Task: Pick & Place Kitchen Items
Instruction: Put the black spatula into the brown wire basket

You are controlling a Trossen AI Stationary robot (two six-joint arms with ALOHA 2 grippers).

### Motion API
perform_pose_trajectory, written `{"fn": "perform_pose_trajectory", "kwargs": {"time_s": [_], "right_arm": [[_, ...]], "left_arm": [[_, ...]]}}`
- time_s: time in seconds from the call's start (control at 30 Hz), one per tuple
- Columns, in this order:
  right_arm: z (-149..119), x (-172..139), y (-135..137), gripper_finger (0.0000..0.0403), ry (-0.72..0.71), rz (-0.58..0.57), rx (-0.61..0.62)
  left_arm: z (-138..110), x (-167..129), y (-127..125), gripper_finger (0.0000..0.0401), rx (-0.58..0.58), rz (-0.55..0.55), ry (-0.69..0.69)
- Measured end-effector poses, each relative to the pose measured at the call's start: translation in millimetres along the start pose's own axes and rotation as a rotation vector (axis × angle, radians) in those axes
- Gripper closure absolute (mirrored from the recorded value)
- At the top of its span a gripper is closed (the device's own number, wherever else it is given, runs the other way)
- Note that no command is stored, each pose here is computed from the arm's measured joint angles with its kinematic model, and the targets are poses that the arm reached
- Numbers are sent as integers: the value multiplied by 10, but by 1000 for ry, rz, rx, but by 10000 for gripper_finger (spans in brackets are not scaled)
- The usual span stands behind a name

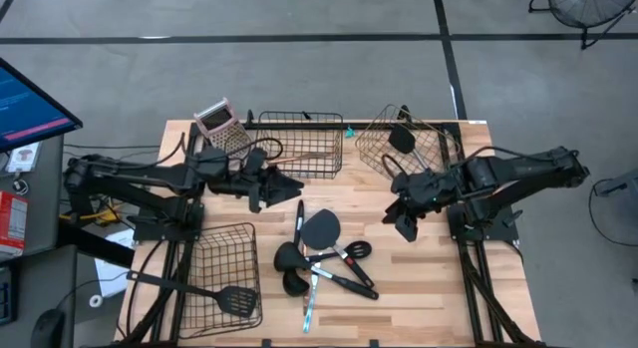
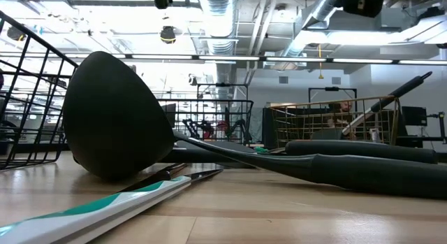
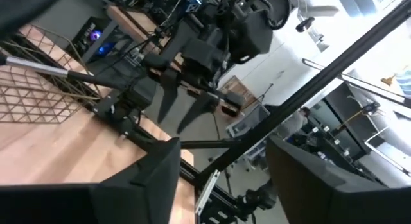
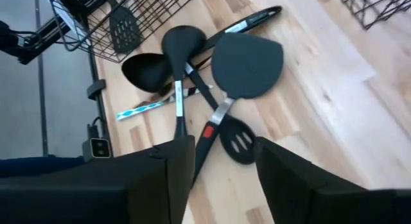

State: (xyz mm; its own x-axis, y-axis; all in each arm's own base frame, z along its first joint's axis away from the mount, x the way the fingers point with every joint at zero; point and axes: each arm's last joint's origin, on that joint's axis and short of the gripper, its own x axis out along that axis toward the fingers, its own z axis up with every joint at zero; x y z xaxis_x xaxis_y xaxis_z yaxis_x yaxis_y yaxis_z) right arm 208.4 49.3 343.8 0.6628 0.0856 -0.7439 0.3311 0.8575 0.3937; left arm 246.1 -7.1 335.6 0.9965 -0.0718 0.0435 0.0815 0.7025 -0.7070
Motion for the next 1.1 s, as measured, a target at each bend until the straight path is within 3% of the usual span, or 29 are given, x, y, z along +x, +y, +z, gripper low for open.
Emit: {"fn": "perform_pose_trajectory", "kwargs": {"time_s": [0.2, 0.53, 0.67, 0.83, 1.1], "right_arm": [[-40, 78, 33, 223, 12, 0, 38], [-43, 295, 53, 225, 38, -79, 37], [-52, 545, 71, 225, 87, -148, 44], [-85, 1015, 99, 230, 169, -224, 13], [-207, 1611, 64, 238, 276, -321, -52]], "left_arm": [[41, -1, 46, 138, 36, 9, -5], [22, -7, 130, 132, 89, 68, 41], [-30, -13, 149, 132, 95, 65, 114], [17, -104, 75, 132, 94, -19, 145], [337, -605, -198, 132, 129, -139, -24]]}}
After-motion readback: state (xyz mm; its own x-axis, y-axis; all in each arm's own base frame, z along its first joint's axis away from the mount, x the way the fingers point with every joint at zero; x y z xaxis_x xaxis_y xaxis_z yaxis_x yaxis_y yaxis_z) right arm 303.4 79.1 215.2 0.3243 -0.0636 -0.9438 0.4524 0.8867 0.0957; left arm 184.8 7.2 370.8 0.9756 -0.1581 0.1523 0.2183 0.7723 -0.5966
